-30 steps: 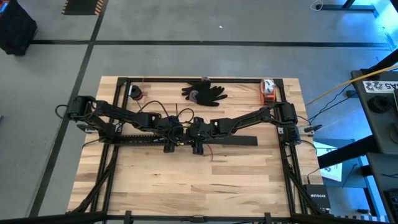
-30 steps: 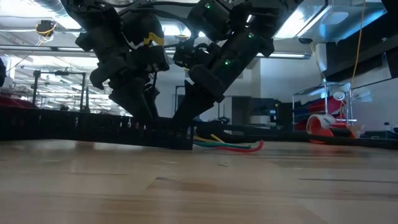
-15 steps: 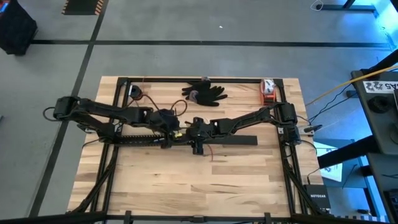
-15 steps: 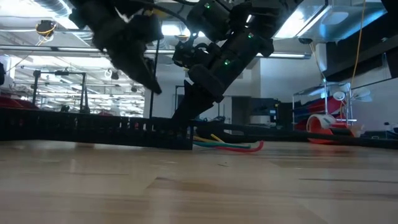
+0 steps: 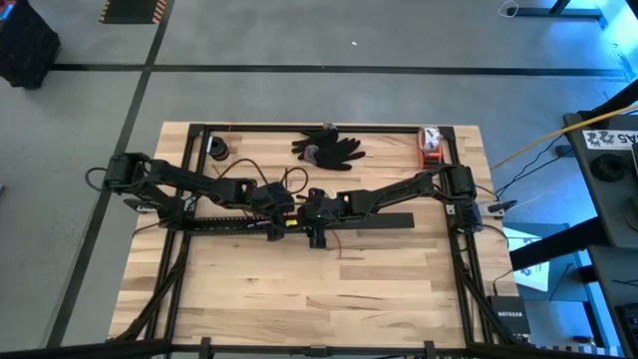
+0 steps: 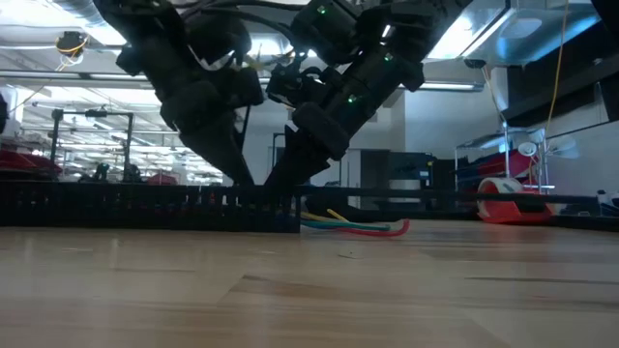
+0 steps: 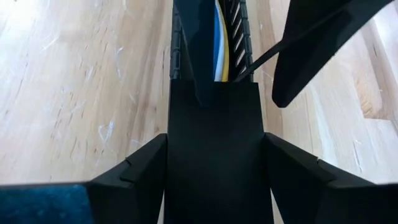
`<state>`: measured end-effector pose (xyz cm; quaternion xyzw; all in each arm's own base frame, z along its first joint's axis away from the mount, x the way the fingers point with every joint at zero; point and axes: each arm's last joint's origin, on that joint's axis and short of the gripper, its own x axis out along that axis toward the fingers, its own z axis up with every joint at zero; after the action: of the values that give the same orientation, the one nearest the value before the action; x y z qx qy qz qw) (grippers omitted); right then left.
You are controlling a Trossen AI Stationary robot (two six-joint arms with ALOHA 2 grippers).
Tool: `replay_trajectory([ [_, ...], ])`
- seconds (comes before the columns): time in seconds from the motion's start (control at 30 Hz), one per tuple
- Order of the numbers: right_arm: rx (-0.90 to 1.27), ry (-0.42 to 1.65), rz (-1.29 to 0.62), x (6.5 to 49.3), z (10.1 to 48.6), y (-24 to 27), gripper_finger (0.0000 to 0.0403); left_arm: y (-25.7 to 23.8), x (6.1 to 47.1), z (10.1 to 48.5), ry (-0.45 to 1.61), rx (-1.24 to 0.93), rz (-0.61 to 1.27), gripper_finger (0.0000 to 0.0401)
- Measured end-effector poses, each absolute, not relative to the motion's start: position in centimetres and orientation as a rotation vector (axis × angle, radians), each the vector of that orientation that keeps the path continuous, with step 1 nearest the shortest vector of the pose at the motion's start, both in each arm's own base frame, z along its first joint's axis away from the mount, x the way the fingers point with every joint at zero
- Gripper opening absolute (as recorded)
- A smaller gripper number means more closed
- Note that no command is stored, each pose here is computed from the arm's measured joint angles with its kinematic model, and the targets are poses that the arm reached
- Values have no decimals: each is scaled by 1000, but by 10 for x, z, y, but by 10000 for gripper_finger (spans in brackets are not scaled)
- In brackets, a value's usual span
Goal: Ziptie cables
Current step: Close the black cable duct lid
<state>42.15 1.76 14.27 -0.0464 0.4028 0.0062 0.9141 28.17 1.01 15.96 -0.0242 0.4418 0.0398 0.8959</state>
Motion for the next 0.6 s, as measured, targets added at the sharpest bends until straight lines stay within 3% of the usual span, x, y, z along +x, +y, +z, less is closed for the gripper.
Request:
replay_trajectory([
  [0.3,-47,815,15,424,146,18,232,10,274,151,1021,-65,98,196],
  [0.5,-28,742,24,434,159,19,266,10,257,143,1173,-48,106,196],
  [0.6,-18,720,42,435,163,20,281,10,258,155,1122,-51,103,196],
])
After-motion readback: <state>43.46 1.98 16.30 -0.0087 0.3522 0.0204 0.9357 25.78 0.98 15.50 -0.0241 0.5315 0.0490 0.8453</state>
